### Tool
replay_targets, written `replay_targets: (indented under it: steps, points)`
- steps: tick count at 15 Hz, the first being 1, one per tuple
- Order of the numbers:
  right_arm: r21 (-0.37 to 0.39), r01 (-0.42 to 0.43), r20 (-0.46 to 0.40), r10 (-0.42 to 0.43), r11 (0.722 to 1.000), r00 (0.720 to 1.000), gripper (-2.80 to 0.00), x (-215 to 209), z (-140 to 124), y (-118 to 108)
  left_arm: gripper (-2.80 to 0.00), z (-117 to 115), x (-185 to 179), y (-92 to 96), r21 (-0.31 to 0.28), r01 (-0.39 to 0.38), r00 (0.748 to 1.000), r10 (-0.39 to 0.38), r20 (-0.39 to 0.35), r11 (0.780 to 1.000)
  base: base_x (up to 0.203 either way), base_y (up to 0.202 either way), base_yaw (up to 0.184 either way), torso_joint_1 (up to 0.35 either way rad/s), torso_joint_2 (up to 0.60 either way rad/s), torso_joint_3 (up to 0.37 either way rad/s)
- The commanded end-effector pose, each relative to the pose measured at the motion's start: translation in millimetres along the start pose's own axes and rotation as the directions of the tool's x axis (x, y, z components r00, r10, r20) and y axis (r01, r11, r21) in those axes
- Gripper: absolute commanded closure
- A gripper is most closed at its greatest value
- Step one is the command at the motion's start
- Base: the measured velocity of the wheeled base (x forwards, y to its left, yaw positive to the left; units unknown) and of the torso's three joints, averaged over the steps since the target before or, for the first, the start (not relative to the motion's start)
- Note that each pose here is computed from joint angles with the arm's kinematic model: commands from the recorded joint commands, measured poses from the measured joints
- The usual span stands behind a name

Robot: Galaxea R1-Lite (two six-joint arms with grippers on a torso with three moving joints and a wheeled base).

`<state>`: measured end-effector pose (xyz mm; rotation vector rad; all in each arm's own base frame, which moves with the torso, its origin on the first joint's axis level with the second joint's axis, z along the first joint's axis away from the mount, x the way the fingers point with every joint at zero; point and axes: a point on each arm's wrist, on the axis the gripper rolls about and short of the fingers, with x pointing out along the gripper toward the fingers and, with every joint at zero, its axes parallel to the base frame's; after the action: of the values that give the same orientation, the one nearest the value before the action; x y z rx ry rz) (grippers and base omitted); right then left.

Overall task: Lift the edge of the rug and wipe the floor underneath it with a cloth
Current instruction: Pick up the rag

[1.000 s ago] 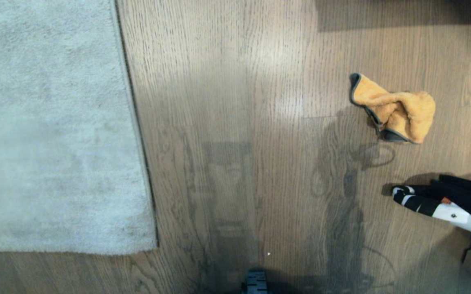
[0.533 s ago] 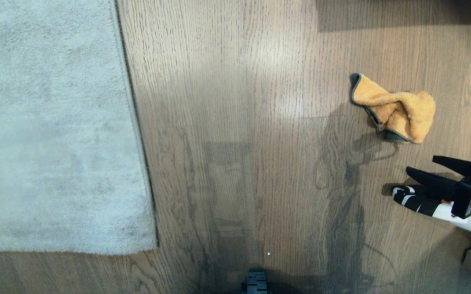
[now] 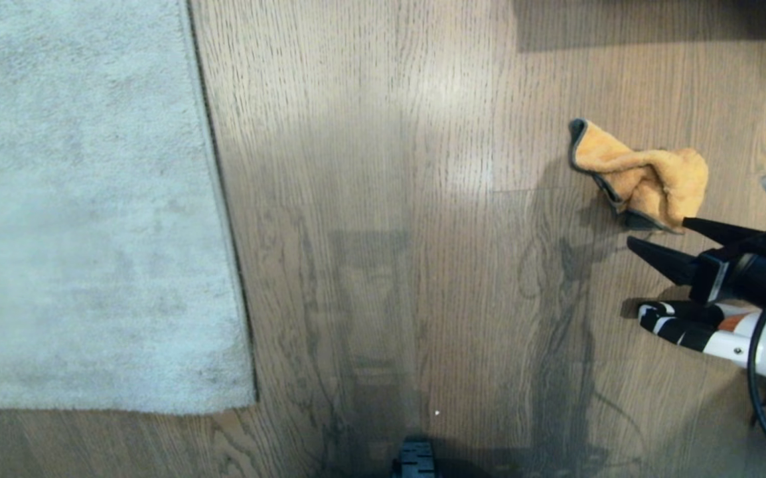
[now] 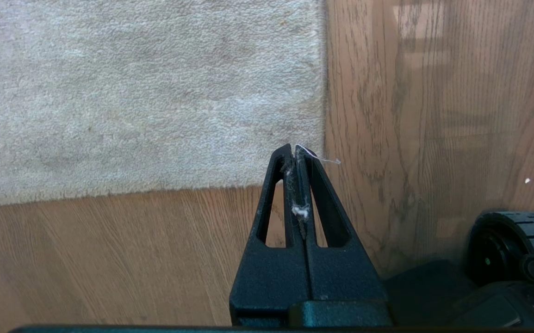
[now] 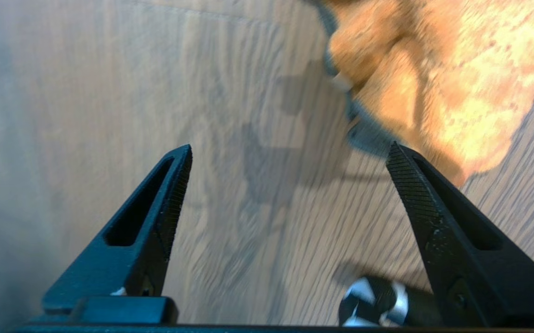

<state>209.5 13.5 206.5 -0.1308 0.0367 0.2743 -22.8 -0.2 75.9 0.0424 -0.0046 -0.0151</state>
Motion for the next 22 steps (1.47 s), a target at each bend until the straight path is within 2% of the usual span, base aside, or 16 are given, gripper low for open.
replay_targets:
  steps: [1,6,10,15,19,22]
  points:
    - [0.003,0.015,-0.019,-0.014,1.000,1.000,-2.80,19.5,-8.3,-3.9,0.00,0.0,0.0,0.0,0.001,0.000,1.000,0.000,0.000,1.000,0.000,0.000,0.000,0.000,0.00,0.000]
    - [-0.011,0.121,0.025,-0.120,0.993,0.992,-2.80,49.0,-2.3,-14.5,0.00,0.0,0.0,0.0,0.001,0.000,1.000,0.000,0.000,1.000,0.000,0.000,0.000,0.000,0.00,0.000]
    - [-0.038,0.137,0.027,-0.136,0.990,0.990,-2.80,55.0,-2.4,-18.9,0.00,0.0,0.0,0.0,0.001,0.000,1.000,0.000,0.000,1.000,0.000,0.000,0.000,0.000,0.00,0.000]
    - [-0.067,0.154,0.069,-0.150,0.986,0.986,-2.80,63.5,-0.9,-22.3,0.00,0.0,0.0,0.0,0.001,0.000,1.000,0.000,0.000,1.000,0.000,0.000,0.000,0.000,0.00,0.000]
    - [-0.092,0.228,0.066,-0.222,0.969,0.973,-2.80,68.4,-0.3,-26.8,0.00,0.0,0.0,0.0,0.001,0.000,1.000,0.000,0.000,1.000,0.000,0.000,0.000,0.000,0.00,0.000]
    - [-0.091,0.235,0.061,-0.230,0.968,0.971,-2.80,68.2,-1.0,-27.0,0.00,0.0,0.0,0.0,0.001,0.000,1.000,0.000,0.000,1.000,0.000,0.000,0.000,0.000,0.00,0.000]
